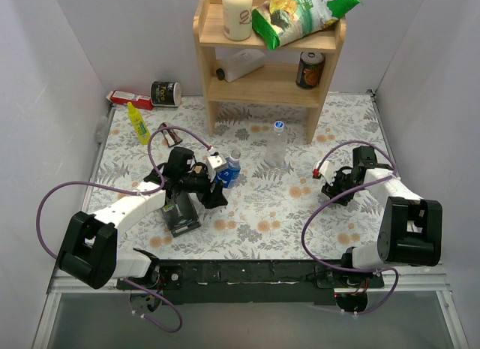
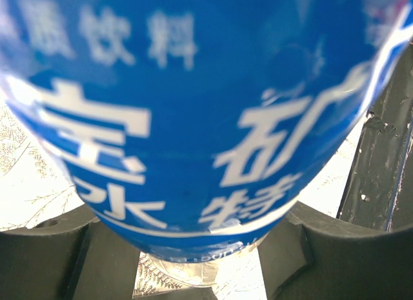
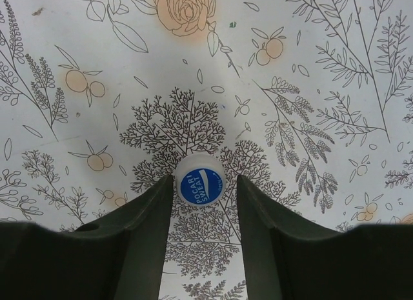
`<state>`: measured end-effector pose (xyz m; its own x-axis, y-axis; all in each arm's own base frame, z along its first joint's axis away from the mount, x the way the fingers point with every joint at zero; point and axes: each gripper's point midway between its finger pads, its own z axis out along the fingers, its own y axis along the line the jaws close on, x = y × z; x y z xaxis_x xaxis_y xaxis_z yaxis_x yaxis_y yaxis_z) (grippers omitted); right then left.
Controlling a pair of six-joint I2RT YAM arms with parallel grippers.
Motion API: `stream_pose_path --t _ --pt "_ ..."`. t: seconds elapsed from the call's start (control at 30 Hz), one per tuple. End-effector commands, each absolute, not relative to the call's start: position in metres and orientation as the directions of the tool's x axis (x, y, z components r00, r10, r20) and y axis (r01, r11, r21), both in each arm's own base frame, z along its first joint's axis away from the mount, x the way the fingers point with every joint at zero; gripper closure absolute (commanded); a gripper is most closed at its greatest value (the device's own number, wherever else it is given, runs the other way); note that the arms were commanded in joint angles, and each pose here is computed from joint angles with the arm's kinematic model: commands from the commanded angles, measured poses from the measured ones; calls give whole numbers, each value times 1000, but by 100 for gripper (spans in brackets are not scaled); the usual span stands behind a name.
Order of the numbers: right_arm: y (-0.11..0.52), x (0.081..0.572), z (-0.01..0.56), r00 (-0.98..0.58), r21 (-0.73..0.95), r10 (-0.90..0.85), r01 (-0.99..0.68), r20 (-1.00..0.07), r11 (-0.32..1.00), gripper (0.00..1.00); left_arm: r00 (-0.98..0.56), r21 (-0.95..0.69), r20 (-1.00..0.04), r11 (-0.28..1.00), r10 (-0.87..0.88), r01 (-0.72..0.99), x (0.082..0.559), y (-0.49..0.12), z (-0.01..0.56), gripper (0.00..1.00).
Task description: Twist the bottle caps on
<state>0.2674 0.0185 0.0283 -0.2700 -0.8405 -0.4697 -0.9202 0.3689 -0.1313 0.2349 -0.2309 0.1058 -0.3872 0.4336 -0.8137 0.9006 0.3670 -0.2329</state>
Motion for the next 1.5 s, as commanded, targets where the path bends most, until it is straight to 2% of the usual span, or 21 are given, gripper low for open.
stream_pose_path --t 0.0,0.13,0.2,0.27,0.3,0.33,0.43,0.53,0.67,0.8,0.83,0.97,1.03,1.07,1.1,1.2,1.33,1.47 --pt "19 270 26 -263 -140 -845 -921 -466 363 53 -355 -208 -836 357 417 910 240 -234 114 100" --pt "24 270 45 -245 -147 -837 -923 -489 356 62 -338 -201 -841 337 421 920 239 -235 112 100" --pt "32 267 74 -212 -155 -822 -928 -528 339 65 -316 -183 -841 319 440 930 236 -235 108 100" --pt "54 263 106 -157 -147 -773 -940 -615 308 66 -240 -127 -846 257 476 958 229 -239 103 100" --pt "63 269 141 -91 -206 -756 -935 -649 290 66 -200 -99 -848 224 491 970 225 -241 100 100" --pt "83 254 156 -80 -158 -715 -953 -694 260 66 -167 -79 -849 192 502 978 221 -243 98 100" --pt "126 238 217 -3 -160 -638 -967 -770 198 66 -59 -17 -852 86 521 996 205 -256 89 100" --pt "162 223 265 103 -197 -566 -974 -818 108 66 -4 10 -862 25 506 1000 198 -269 83 100" --pt "195 210 294 172 -215 -534 -977 -828 17 66 22 23 -876 -5 481 1000 201 -286 79 100" --pt "194 215 277 123 -169 -594 -985 -795 22 68 8 11 -879 4 476 1000 207 -294 74 100" --pt "181 225 264 80 -173 -649 -982 -756 81 68 -6 -1 -880 12 475 1000 207 -295 74 100" --pt "127 233 218 -67 -134 -680 -962 -730 239 69 -15 -2 -884 29 468 1000 204 -292 77 100" --pt "101 234 183 -135 -129 -729 -947 -671 294 61 -18 -1 -883 36 469 999 202 -288 80 100" --pt "94 235 173 -152 -145 -747 -938 -648 316 53 -29 -10 -877 43 480 999 199 -285 77 100" --pt "87 233 157 -179 -138 -764 -933 -620 331 41 -36 -17 -874 45 484 999 197 -283 76 100" --pt "70 233 113 -237 -137 -807 -922 -540 362 32 -71 -49 -862 58 501 997 190 -277 72 100" --pt "61 236 79 -332 -78 -813 -906 -479 416 33 -109 -78 -853 83 510 993 187 -273 74 100" --pt "59 256 70 -403 -65 -783 -871 -473 487 37 -139 -101 -844 102 518 990 183 -269 75 100"
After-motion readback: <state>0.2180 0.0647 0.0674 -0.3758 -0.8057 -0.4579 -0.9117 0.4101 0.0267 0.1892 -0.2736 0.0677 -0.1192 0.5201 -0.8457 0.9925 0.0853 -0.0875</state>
